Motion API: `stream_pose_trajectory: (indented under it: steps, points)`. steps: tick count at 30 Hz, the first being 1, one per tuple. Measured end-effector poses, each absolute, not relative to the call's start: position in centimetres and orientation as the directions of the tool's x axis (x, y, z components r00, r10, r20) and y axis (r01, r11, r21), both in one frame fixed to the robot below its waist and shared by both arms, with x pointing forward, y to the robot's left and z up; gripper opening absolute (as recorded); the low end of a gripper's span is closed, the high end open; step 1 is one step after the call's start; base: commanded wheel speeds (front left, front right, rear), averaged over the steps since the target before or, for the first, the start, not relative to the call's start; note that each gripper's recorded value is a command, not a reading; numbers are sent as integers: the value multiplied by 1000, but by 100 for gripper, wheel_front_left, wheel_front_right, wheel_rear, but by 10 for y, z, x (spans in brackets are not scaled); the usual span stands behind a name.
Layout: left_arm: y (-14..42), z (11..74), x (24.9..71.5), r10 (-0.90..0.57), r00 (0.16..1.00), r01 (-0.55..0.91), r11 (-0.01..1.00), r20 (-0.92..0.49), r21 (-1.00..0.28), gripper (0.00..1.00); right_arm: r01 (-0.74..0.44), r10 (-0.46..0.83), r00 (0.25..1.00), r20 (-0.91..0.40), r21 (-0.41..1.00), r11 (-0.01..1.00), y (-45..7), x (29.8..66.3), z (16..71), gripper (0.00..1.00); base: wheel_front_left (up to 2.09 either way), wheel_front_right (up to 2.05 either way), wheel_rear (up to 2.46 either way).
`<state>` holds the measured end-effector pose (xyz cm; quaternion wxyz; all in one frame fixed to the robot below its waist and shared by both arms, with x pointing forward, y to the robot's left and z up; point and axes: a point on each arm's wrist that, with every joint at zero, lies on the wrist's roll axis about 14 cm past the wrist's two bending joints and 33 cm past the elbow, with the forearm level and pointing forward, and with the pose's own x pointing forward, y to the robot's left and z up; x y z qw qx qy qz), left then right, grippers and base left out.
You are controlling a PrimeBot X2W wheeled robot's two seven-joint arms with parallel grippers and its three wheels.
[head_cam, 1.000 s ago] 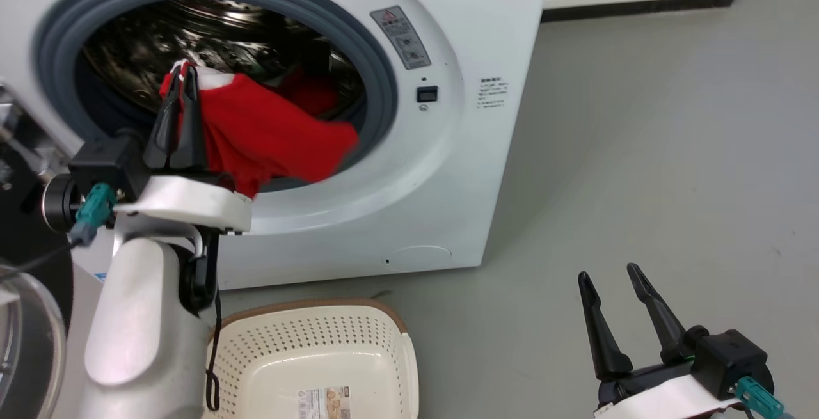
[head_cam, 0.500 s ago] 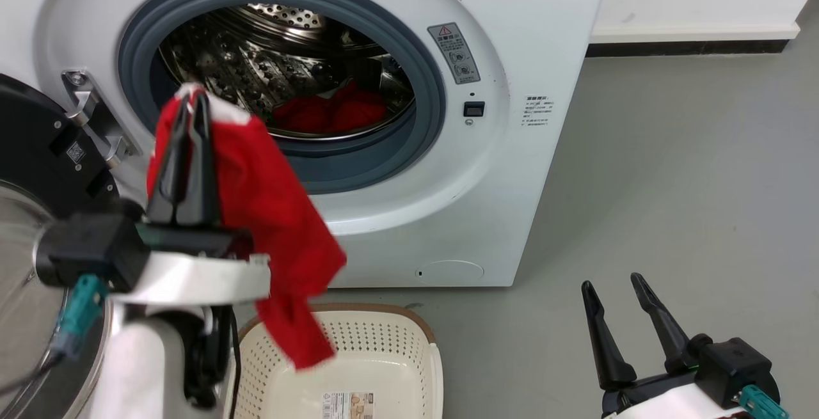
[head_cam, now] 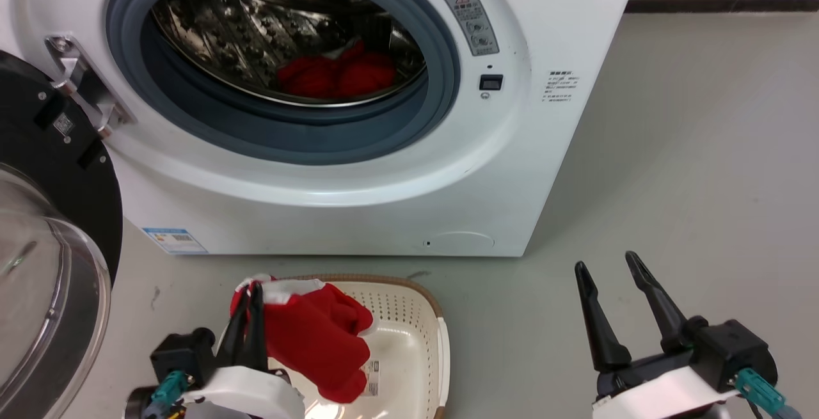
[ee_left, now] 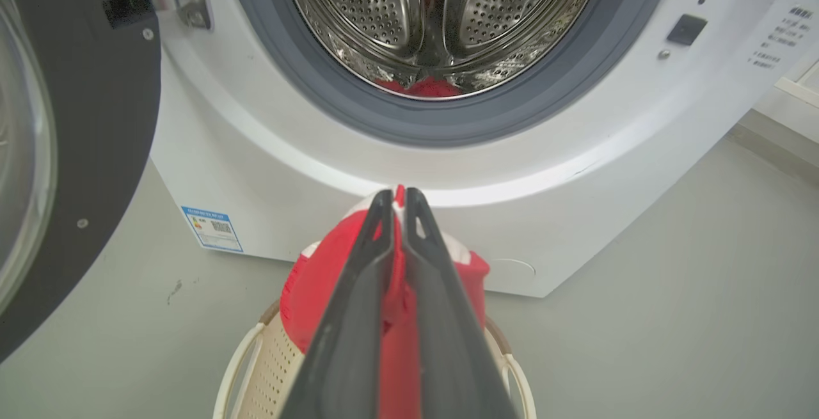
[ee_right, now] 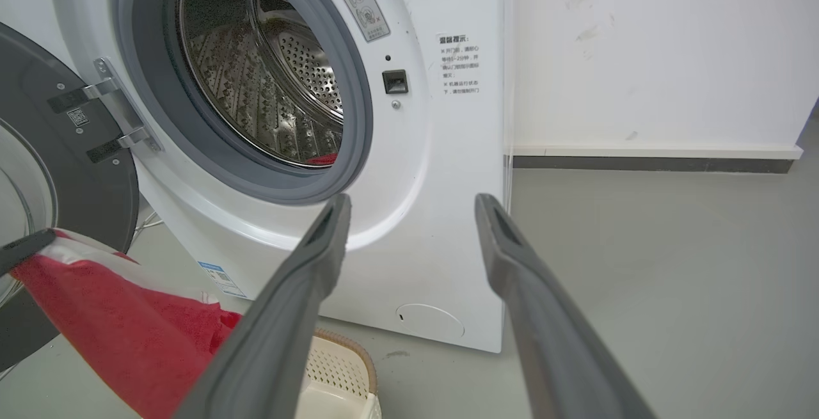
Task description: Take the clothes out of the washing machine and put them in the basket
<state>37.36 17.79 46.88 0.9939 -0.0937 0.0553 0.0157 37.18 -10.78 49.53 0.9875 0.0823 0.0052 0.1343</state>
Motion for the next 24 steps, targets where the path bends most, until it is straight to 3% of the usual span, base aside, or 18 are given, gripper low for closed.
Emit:
stream_pose_trajectory:
  steps: [9,24]
  points:
    - [183,354,364,44,901,-136,973,-431,-186,0,-292,299,954,-14,170,941,-96,395,482,100,0,0,0]
    - [198,223,389,82,678,-218,972,-731,-93,0,-263,291,947,-139,190,946,-99,438,416,100,0,0,0]
